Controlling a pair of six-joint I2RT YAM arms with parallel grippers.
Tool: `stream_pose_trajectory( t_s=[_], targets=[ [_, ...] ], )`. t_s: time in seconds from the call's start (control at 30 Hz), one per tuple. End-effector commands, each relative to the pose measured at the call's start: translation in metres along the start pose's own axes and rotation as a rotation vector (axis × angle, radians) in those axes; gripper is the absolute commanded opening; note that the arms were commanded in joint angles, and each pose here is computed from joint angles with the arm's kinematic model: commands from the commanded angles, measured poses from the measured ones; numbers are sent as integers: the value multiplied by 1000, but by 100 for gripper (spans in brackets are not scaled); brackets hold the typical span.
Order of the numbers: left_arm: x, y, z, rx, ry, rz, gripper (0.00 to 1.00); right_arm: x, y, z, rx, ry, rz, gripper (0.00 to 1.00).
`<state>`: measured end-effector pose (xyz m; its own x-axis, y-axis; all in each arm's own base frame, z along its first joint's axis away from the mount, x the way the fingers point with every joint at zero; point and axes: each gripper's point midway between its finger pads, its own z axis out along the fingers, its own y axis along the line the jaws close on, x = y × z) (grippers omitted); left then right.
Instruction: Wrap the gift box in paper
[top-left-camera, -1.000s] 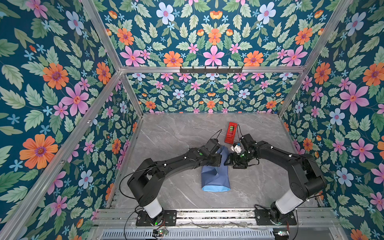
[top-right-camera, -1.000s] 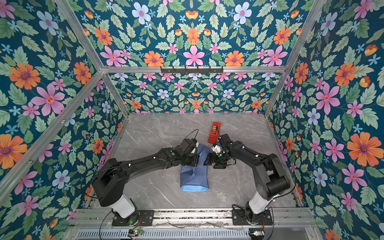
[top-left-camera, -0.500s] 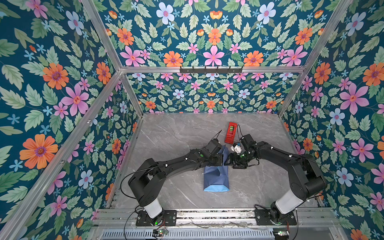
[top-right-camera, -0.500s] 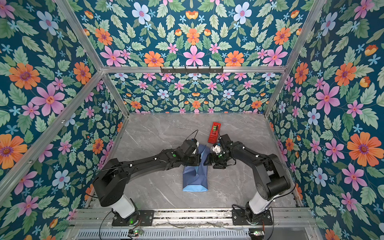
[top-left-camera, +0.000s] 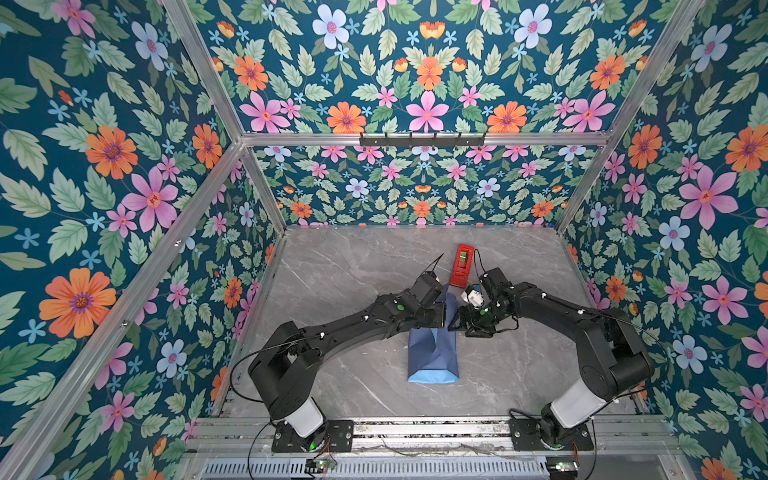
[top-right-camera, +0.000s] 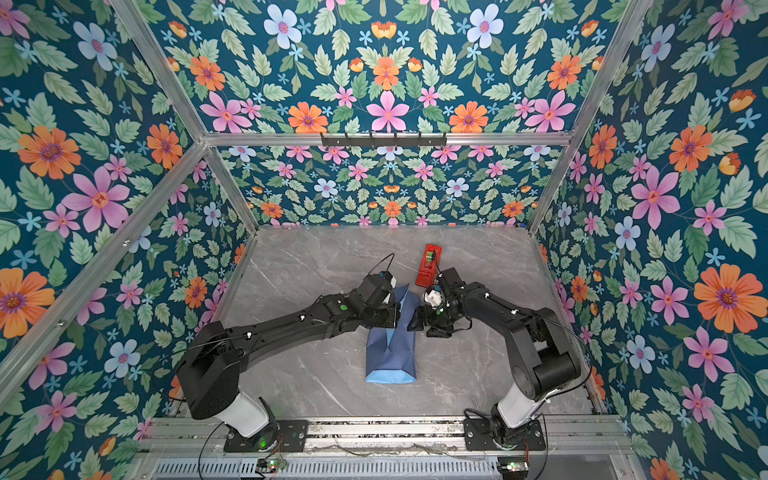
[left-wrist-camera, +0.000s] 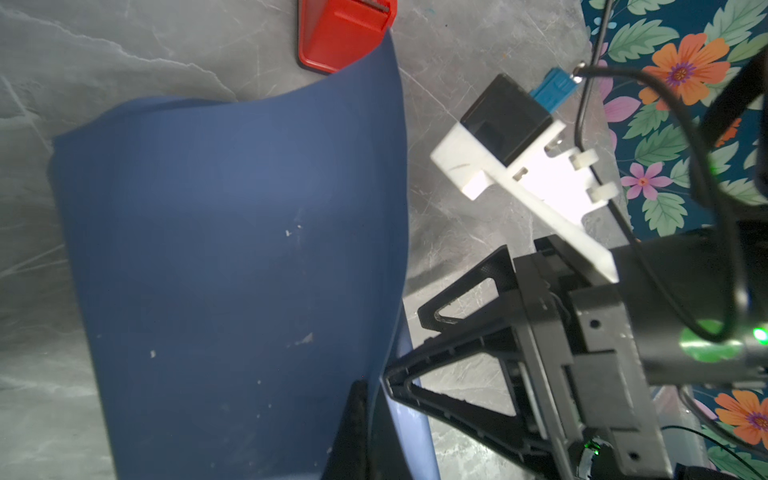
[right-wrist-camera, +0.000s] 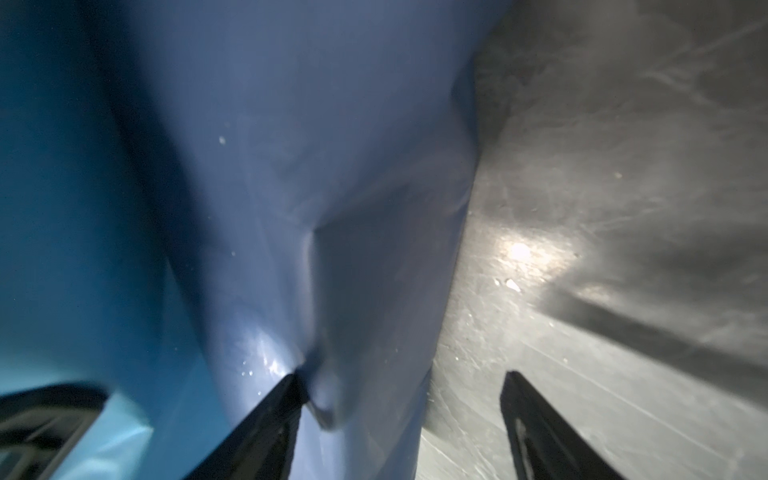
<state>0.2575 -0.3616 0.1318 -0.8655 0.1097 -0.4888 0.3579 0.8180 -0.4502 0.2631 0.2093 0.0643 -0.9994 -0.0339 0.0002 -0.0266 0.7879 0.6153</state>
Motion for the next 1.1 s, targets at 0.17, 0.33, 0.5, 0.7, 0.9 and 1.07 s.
stream_pose_trajectory(
  t_s=[0.17, 0.33, 0.5, 0.7, 0.9, 1.07],
  targets=[
    [4, -18, 23, 110, 23, -58, 0, 6, -26, 1, 137, 11, 37, 76],
    [4, -13, 29, 100, 5, -81, 0, 4, -24, 0, 134, 6, 34, 75],
    [-4, -12, 23, 95, -42, -97, 0, 3, -22, -1, 127, 5, 31, 75],
    [-8, -20, 18, 131, -55, -106, 0, 4, -23, -1, 133, 7, 30, 75],
    [-6, -22, 18, 164, -64, -125, 0, 3, -28, 6, 142, 28, 44, 75],
    [5, -16, 30, 156, -29, -142, 0, 1, -27, 7, 136, 28, 49, 75]
  ],
)
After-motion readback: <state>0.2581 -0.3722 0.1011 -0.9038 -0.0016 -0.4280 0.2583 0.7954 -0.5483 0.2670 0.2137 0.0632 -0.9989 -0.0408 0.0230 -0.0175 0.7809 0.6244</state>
